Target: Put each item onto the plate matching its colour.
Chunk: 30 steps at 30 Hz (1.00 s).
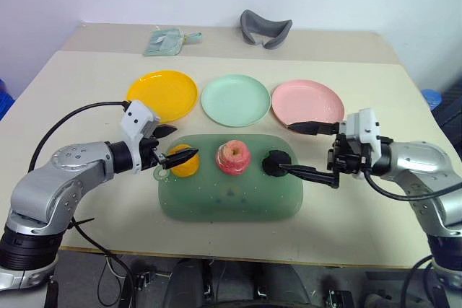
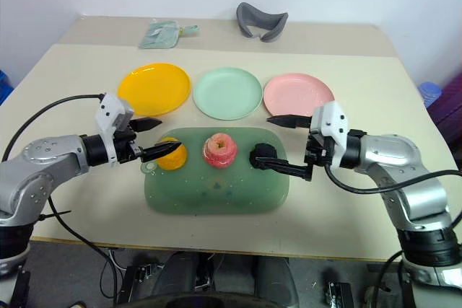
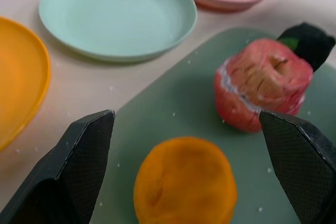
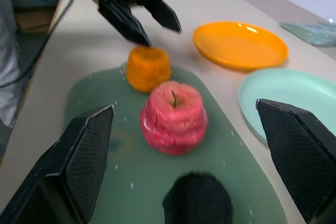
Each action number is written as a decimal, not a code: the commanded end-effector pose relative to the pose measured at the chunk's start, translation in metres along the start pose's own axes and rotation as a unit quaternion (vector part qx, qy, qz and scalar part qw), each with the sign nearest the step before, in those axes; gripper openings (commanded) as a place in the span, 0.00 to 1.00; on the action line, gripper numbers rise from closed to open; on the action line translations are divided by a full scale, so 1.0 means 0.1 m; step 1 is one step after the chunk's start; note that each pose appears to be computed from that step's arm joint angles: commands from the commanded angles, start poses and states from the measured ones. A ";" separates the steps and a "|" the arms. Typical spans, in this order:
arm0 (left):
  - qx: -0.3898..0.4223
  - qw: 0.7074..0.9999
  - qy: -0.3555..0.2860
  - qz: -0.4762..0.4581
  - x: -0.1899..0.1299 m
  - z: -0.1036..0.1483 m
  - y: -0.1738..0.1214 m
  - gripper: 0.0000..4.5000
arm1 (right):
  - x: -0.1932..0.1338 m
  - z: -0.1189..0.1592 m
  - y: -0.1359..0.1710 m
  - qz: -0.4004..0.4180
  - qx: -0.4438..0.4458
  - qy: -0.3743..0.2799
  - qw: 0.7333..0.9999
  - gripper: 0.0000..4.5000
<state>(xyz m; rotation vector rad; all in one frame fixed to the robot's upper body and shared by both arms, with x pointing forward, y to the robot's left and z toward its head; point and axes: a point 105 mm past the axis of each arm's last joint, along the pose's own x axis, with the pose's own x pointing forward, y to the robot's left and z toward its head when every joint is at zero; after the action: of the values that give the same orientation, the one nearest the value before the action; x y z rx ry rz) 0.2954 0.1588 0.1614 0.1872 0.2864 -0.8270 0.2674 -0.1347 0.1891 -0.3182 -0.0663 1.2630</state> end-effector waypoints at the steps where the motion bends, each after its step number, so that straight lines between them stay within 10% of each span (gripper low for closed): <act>1: 0.017 1.000 0.023 0.005 -0.01 -0.03 0.01 1.00 | 0.04 0.04 -0.03 0.010 -0.027 -0.007 1.000 0.98; 14: 0.023 0.995 0.094 -0.015 0.10 -0.34 -0.01 1.00 | 0.07 -0.02 -0.03 0.005 -0.034 -0.019 0.999 0.98; 20: 0.015 0.998 0.068 0.010 0.17 -0.30 0.05 0.64 | 0.04 -0.01 -0.05 -0.006 -0.043 -0.022 0.999 1.00; 30: -0.093 0.942 -0.136 0.293 0.19 0.37 1.11 0.64 | 0.11 0.08 -0.14 -0.032 -0.057 -0.037 0.997 1.00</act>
<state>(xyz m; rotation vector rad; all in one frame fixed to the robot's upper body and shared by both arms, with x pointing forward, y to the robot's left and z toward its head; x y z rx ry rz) 0.3888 0.1939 0.1825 -0.0219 0.0948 -0.3283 0.2806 -0.1273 0.1852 -0.3368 -0.1480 1.2278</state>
